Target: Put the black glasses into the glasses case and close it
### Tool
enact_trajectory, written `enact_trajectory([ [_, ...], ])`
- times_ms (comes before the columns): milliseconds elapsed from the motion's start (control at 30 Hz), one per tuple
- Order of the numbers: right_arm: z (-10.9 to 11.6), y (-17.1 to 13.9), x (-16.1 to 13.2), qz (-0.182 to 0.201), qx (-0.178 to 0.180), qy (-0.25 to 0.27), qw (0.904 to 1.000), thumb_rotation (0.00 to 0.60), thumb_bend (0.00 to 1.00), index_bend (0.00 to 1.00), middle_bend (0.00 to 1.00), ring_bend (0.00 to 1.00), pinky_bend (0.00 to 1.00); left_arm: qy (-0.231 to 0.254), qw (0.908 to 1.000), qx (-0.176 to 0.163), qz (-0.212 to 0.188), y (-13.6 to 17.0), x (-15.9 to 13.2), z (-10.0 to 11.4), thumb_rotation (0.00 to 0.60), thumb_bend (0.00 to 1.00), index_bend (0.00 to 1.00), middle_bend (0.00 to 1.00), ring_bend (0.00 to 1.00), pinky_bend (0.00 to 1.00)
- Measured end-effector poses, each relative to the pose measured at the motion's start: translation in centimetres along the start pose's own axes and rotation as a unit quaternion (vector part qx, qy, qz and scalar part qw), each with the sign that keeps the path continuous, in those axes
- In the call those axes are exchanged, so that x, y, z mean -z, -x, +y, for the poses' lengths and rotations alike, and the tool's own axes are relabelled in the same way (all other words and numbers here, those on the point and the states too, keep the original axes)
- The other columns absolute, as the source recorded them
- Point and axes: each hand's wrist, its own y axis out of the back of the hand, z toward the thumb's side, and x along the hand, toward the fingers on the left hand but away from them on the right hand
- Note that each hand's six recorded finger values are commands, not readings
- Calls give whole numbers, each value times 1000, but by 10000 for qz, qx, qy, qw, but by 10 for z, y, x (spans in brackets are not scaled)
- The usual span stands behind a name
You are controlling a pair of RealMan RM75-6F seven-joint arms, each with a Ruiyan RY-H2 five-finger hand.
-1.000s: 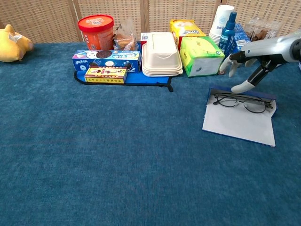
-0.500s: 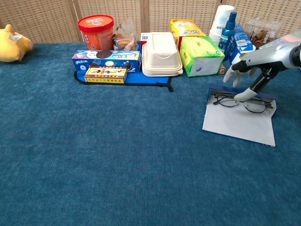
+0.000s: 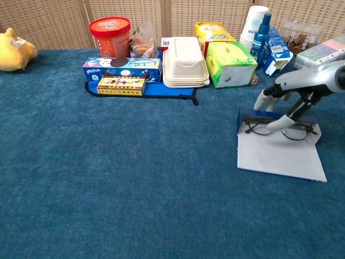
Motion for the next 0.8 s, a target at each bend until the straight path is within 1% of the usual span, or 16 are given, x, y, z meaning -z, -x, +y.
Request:
enact_trajectory([
  [133, -6, -8, -7, 111, -46, -53, 9999, 345, 284, 173, 270, 143, 149, 5, 10000, -20, 4, 1, 0, 1, 600, 302, 273, 245, 137, 4],
  [300, -15, -19, -18, 290, -124, -130, 9994, 345, 280, 173, 270, 144, 150, 4, 10000, -20, 19, 2, 2, 1, 600, 302, 273, 245, 137, 4],
  [400, -14, -22, -20, 323, -68, -162, 9993, 346, 279, 173, 270, 143, 150, 0, 10000, -13, 22, 2, 2, 1, 600, 302, 273, 245, 137, 4],
  [567, -7, -22, -10, 149, 72, -225, 9996, 344, 279, 173, 270, 143, 150, 4, 10000, -2, 23, 1, 3, 0, 600, 302, 273, 246, 138, 4],
  [667, -7, -20, 1, -21, 41, -195, 9998, 347, 280, 174, 271, 143, 150, 11, 10000, 10, 38, 0, 4, -2, 600, 302, 273, 245, 138, 4],
  [800, -15, -20, 12, -184, -107, -231, 9995, 345, 281, 175, 272, 163, 151, 13, 10000, 24, 27, -1, 3, -3, 600, 302, 272, 245, 137, 4],
])
